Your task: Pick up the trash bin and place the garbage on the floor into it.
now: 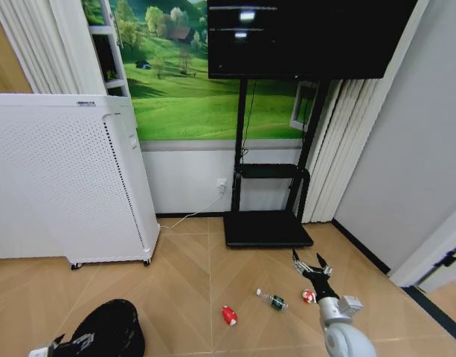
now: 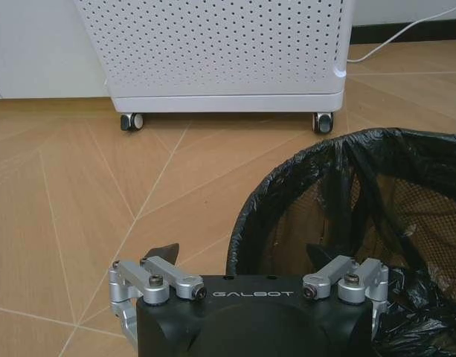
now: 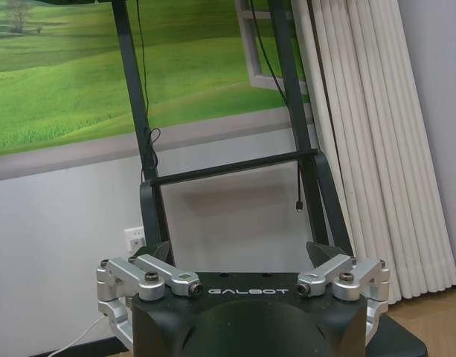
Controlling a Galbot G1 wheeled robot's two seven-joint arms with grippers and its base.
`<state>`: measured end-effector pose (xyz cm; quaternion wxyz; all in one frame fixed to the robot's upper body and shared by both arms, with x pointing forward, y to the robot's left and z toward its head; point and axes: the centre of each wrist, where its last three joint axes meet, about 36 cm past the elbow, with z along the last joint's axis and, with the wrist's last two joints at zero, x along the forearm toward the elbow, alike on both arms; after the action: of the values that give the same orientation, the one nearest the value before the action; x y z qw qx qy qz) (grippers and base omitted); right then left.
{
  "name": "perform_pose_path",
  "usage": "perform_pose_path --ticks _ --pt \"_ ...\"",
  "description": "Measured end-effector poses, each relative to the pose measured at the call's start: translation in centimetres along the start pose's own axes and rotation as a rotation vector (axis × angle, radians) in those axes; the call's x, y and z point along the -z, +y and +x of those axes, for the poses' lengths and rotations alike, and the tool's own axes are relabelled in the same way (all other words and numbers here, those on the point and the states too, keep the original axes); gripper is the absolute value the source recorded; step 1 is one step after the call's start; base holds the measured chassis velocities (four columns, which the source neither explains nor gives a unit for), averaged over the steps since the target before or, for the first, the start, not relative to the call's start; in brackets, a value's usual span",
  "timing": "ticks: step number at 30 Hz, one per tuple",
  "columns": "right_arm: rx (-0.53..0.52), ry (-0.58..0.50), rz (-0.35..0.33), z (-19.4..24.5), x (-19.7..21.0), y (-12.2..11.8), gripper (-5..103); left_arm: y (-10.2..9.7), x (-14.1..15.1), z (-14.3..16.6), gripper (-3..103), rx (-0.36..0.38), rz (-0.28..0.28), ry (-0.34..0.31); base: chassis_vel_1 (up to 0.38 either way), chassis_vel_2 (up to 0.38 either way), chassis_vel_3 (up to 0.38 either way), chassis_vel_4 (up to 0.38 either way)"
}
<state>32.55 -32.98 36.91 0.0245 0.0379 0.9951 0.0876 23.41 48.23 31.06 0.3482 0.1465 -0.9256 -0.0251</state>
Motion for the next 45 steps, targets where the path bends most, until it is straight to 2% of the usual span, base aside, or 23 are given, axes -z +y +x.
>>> perform_pose_path --ticks 2,5,7,8,12,15,18,21,23,24,26,31,34,38,42,43,45 --pt "0.001 0.0 0.0 0.0 0.0 0.0 100 0.0 -0.2 0.0 97 0.0 0.001 0.002 0.0 0.0 0.0 0.0" --pt "0.002 -0.002 0.0 -0.1 0.1 0.0 100 0.1 -0.6 -0.2 91 -0.004 -0.004 0.003 0.0 0.0 0.0 0.0" --pt "0.002 -0.002 0.0 -0.1 0.1 0.1 100 0.3 -0.9 -0.3 80 -0.005 -0.011 0.003 0.0 0.0 0.0 0.0" --pt "0.002 -0.002 0.0 -0.1 0.1 0.1 100 0.3 -0.9 -0.3 80 -0.005 -0.011 0.003 0.0 0.0 0.0 0.0" --pt "0.0 -0.003 0.002 0.0 0.2 0.0 100 0.4 -1.2 -0.8 58 0.0 -0.015 -0.009 0.0 0.0 0.0 0.0" --pt "-0.001 -0.003 0.002 0.0 0.2 0.0 100 0.3 -1.2 -1.0 53 0.0 -0.015 -0.011 0.0 0.0 0.0 0.0" --pt "-0.002 -0.004 0.002 0.0 0.2 0.0 100 0.3 -1.0 -1.3 36 0.0 -0.015 -0.016 0.0 0.0 0.0 0.0" --pt "-0.003 -0.004 0.002 0.0 0.2 0.0 100 0.3 -1.0 -1.3 31 -0.001 -0.015 -0.018 0.0 0.0 0.0 0.0" --pt "-0.004 -0.003 0.002 0.0 0.1 -0.1 100 0.2 -0.8 -1.4 20 0.001 -0.015 -0.027 0.0 0.0 0.0 0.0" --pt "-0.004 -0.003 0.002 0.0 0.1 -0.1 100 0.2 -0.8 -1.4 20 0.001 -0.015 -0.027 0.0 0.0 0.0 0.0" --pt "-0.005 -0.001 0.001 0.0 0.0 -0.1 100 0.1 -0.6 -1.5 12 0.001 -0.014 -0.035 0.0 0.0 0.0 0.0" --pt "-0.005 0.002 0.002 -0.1 -0.1 -0.1 100 -0.1 0.0 -1.6 12 0.013 -0.02 -0.077 0.0 0.0 0.0 0.0" --pt "-0.005 0.004 0.007 0.0 -0.3 -0.1 100 -0.9 1.3 -1.2 9 0.015 -0.021 -0.141 0.0 0.0 0.0 0.0" --pt "-0.005 0.007 0.012 0.1 -0.4 -0.1 100 -1.6 2.4 -0.8 7 0.01 -0.016 -0.182 0.0 0.0 0.0 0.0" --pt "-0.006 0.014 0.021 0.3 -0.9 0.0 100 -3.0 4.7 0.2 7 -0.01 0.009 -0.273 0.0 0.0 0.0 0.0" --pt "-0.006 0.014 0.021 0.3 -0.9 0.0 100 -3.0 4.7 0.2 7 -0.01 0.009 -0.273 0.0 0.0 0.0 0.0" --pt "-0.006 0.017 0.027 0.5 -1.1 0.0 100 -4.0 7.3 1.8 7 -0.038 0.031 -0.359 0.0 0.0 0.0 0.0"
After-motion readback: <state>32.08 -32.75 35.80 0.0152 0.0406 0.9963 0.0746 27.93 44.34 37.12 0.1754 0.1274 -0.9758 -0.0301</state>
